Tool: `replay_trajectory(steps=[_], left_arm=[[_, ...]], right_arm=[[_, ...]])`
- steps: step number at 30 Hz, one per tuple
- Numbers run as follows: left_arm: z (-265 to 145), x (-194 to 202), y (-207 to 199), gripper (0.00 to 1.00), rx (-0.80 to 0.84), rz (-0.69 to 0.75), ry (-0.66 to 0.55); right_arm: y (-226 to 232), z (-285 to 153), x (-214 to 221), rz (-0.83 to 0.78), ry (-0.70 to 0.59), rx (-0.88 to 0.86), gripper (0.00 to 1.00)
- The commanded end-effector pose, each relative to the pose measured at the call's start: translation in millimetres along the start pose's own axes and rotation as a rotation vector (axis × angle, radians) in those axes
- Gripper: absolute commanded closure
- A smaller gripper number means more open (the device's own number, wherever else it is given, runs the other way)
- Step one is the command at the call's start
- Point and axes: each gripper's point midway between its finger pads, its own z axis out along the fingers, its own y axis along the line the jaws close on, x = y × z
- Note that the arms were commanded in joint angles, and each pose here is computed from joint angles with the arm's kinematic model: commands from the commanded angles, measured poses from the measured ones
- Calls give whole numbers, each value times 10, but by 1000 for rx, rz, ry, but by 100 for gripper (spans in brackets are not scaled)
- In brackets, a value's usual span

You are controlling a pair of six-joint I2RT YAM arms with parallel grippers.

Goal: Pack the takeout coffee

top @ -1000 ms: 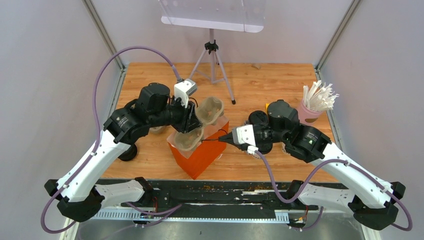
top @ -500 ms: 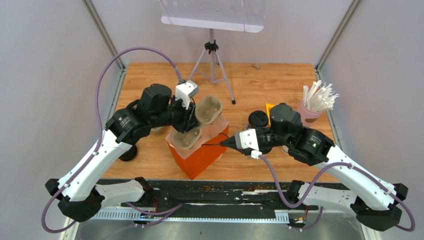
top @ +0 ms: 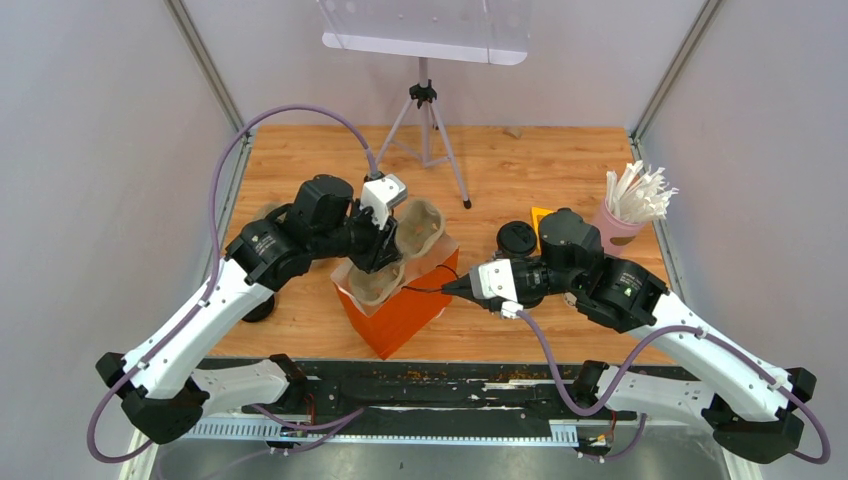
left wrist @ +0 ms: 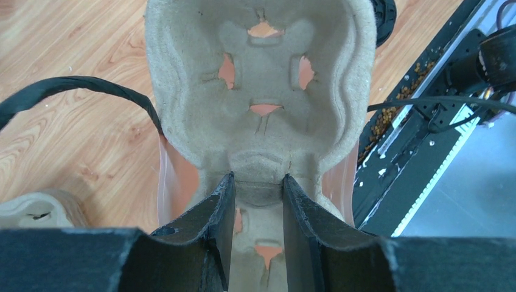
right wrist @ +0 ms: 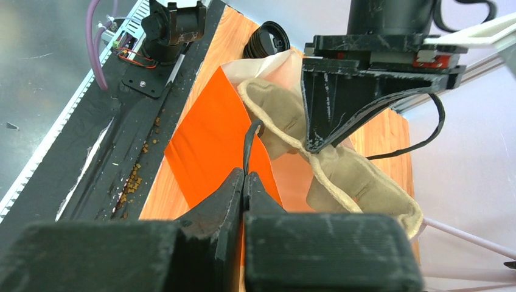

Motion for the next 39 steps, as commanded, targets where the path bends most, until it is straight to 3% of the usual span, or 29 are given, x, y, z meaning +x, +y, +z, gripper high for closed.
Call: replay_trajectory(steps=[1,8,24,39], left_arm=[[4,-8,-34,88,30,65,-22],[-39,105,20,88,-2,62,36],[-200,6,-74,88,31,71,-20],[-169,246,28,88,-11,74,97]], right_arm=[[2,-12,-72,-12,-26,4,100],[8,-20,-25,-14,-12,13,100],[3,-13,32,-8,8,19,100],[0,4,82,-7,23,19,100]])
